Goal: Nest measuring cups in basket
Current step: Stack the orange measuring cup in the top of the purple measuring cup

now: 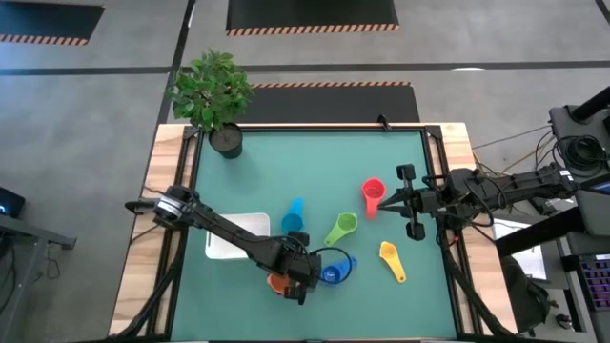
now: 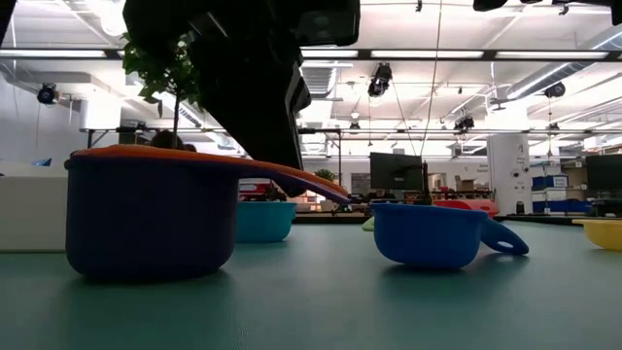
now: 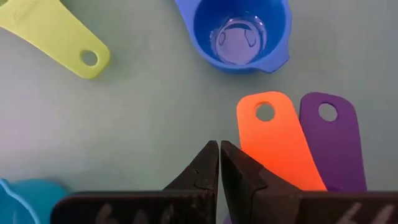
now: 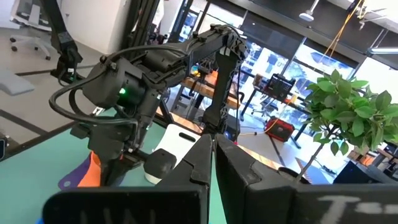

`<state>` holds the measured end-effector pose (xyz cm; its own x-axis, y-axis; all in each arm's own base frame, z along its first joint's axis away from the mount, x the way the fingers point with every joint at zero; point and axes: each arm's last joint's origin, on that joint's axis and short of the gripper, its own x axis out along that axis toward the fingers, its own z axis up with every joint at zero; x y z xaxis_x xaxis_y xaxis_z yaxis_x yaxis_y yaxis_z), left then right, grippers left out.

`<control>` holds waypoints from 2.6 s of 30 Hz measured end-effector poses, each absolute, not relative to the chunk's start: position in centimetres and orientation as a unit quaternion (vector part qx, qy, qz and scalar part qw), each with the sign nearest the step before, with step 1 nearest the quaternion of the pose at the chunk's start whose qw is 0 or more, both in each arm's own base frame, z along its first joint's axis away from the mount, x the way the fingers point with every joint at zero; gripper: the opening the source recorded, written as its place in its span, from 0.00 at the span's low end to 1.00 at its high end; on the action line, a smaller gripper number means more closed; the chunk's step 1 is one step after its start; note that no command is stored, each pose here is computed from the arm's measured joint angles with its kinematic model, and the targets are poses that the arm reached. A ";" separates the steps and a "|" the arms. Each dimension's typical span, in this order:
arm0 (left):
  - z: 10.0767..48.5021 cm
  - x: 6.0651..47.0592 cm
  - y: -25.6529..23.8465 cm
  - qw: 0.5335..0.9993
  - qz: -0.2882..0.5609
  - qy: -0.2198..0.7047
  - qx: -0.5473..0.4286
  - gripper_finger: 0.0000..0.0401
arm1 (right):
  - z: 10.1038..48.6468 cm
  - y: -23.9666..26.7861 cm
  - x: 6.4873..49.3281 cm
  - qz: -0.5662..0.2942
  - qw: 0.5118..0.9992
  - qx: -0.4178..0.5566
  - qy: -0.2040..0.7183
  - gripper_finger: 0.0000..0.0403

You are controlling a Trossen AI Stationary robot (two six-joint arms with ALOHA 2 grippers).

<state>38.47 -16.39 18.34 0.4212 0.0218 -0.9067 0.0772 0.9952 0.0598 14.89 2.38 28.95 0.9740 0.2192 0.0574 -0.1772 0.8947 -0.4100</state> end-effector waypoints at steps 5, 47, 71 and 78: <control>19.2 38.2 -16.5 0.846 -0.024 0.530 0.042 0.00 | 29.0 2.4 14.9 0.102 0.972 -0.206 -0.051 0.02; 23.8 28.6 -26.1 0.917 0.013 0.399 -0.013 0.00 | 24.0 7.9 25.4 0.253 0.960 0.004 0.116 0.02; 18.3 29.5 -27.4 0.939 0.036 0.320 -0.121 0.00 | 18.7 10.8 29.9 0.197 0.968 -0.022 0.154 0.02; 16.6 30.9 -28.7 0.938 0.068 0.327 -0.090 0.00 | 18.1 11.4 31.5 0.197 0.966 -0.029 0.164 0.02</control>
<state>30.89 -28.66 16.60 0.7774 0.0683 -0.6253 -0.1853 0.9748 -0.1239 31.52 11.41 18.10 0.8684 0.3712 -0.3288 -0.3905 0.9206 0.0082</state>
